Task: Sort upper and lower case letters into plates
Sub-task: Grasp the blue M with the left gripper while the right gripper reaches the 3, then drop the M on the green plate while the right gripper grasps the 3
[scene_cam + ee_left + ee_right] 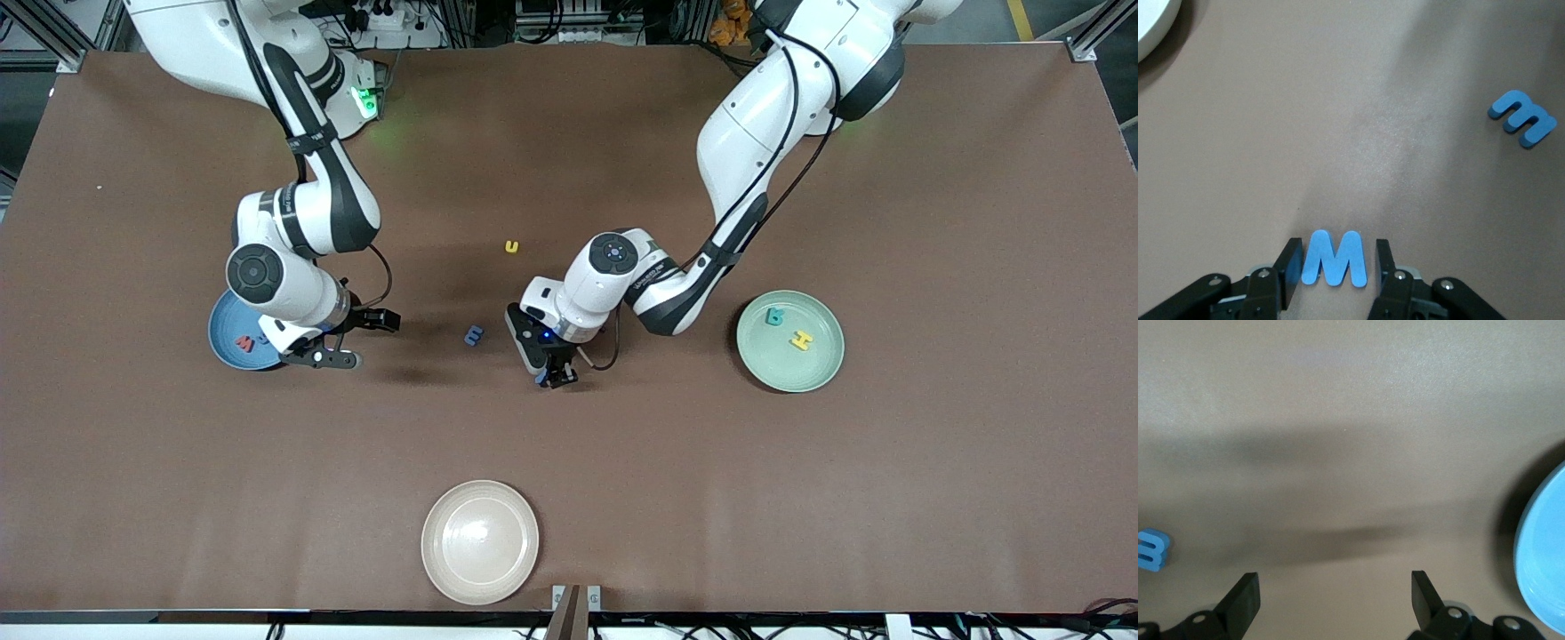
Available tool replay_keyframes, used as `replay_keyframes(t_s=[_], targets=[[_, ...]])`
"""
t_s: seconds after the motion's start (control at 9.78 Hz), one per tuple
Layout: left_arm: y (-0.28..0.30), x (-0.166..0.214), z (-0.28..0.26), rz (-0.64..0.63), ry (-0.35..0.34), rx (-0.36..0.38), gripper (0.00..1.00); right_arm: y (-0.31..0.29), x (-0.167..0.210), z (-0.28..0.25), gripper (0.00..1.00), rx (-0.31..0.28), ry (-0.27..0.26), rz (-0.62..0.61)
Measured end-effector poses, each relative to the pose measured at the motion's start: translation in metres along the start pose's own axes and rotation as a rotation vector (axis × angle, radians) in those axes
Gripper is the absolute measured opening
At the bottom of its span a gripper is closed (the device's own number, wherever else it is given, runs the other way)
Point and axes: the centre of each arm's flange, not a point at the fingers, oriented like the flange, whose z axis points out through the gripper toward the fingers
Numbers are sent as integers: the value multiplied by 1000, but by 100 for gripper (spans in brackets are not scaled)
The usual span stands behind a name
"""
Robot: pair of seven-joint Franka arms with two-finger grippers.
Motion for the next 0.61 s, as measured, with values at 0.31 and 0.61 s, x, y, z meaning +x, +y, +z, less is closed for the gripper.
replay_keyframes(t_s=[0.31, 0.61], targets=[[0, 1, 0, 0, 3, 1, 41, -4, 0, -1, 100, 5, 3, 10], [-7, 0, -2, -7, 6, 7, 41, -14, -1, 1, 100, 5, 1, 15]])
